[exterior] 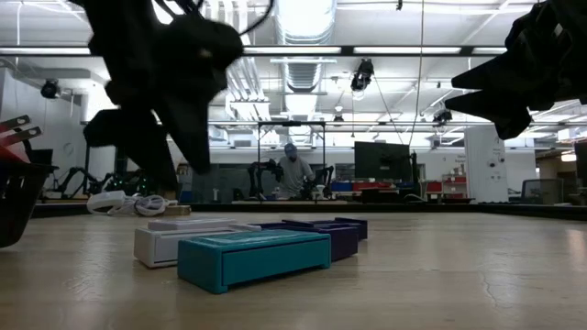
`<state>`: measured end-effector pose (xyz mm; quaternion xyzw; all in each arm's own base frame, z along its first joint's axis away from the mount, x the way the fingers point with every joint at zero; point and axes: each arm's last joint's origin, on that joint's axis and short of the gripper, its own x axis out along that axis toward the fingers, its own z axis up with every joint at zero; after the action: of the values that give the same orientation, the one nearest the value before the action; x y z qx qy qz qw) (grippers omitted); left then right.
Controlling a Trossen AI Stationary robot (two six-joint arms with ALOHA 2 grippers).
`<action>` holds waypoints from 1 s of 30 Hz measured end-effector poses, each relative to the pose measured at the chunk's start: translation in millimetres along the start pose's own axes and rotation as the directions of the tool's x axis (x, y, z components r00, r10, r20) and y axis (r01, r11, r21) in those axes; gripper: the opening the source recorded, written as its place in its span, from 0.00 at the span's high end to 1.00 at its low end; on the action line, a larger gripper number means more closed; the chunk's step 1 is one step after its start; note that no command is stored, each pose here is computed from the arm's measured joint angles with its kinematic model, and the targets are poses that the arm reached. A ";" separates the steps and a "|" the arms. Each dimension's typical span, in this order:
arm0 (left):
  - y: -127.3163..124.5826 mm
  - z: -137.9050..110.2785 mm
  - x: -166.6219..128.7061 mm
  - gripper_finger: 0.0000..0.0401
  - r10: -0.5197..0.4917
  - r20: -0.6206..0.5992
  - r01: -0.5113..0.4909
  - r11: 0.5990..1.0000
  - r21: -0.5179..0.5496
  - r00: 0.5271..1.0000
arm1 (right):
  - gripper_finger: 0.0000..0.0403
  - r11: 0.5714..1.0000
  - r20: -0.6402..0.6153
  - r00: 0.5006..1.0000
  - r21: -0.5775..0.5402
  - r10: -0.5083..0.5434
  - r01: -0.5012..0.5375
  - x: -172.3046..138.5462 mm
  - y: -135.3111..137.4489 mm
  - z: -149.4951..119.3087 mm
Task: Pick & Place Office items
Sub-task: Put the top white digital clock into the orange basket
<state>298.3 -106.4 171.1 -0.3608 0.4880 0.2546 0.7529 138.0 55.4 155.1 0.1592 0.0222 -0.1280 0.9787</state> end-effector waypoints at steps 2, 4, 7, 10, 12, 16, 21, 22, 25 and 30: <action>-2.3 1.7 6.0 0.38 0.009 -0.017 -0.009 1.000 -0.013 1.000 | 0.48 1.000 0.000 1.000 0.000 0.000 0.000 0.0 0.0 -0.1; -6.7 3.2 8.6 0.38 0.007 -0.021 -0.007 1.000 -0.008 1.000 | 0.48 1.000 0.000 1.000 0.000 0.000 0.000 0.0 0.0 -0.1; -13.0 4.4 14.0 0.38 0.010 -0.025 -0.010 1.000 -0.003 1.000 | 0.48 1.000 0.000 1.000 0.000 0.000 0.000 0.0 0.0 0.0; -17.1 4.6 20.7 0.38 0.022 -0.029 -0.022 1.000 0.002 0.999 | 0.48 1.000 0.000 1.000 0.000 0.000 0.000 0.0 0.0 0.0; -18.7 4.5 24.8 0.38 0.032 -0.032 -0.032 0.999 0.004 0.999 | 0.48 1.000 0.000 1.000 0.000 0.000 0.000 0.0 -0.1 -0.1; -18.9 3.4 31.0 0.38 0.051 -0.038 -0.051 0.999 0.007 0.998 | 0.48 1.000 0.000 1.000 0.000 0.000 0.000 0.0 0.0 0.0; -18.4 3.4 32.0 0.38 0.056 -0.035 -0.056 0.998 -0.006 0.998 | 0.48 1.000 0.001 1.000 0.001 0.000 0.000 0.0 0.0 0.1; -18.0 3.4 32.0 0.38 0.060 -0.030 -0.061 0.998 -0.007 0.998 | 0.48 1.000 0.001 1.000 0.001 0.000 0.000 0.0 0.0 0.1; -17.9 3.7 32.2 0.38 0.062 -0.020 -0.063 0.998 -0.007 0.998 | 0.48 1.000 0.000 1.000 0.000 0.000 0.000 0.0 0.0 0.0; -16.6 2.4 39.5 0.38 0.087 -0.015 -0.087 0.996 -0.007 0.996 | 0.48 1.000 0.000 1.000 0.000 0.000 0.000 0.0 0.0 0.0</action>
<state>327.4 -113.4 140.4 -0.3438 0.5077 0.2863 0.7362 138.0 55.4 155.1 0.1593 0.0219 -0.1281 0.9786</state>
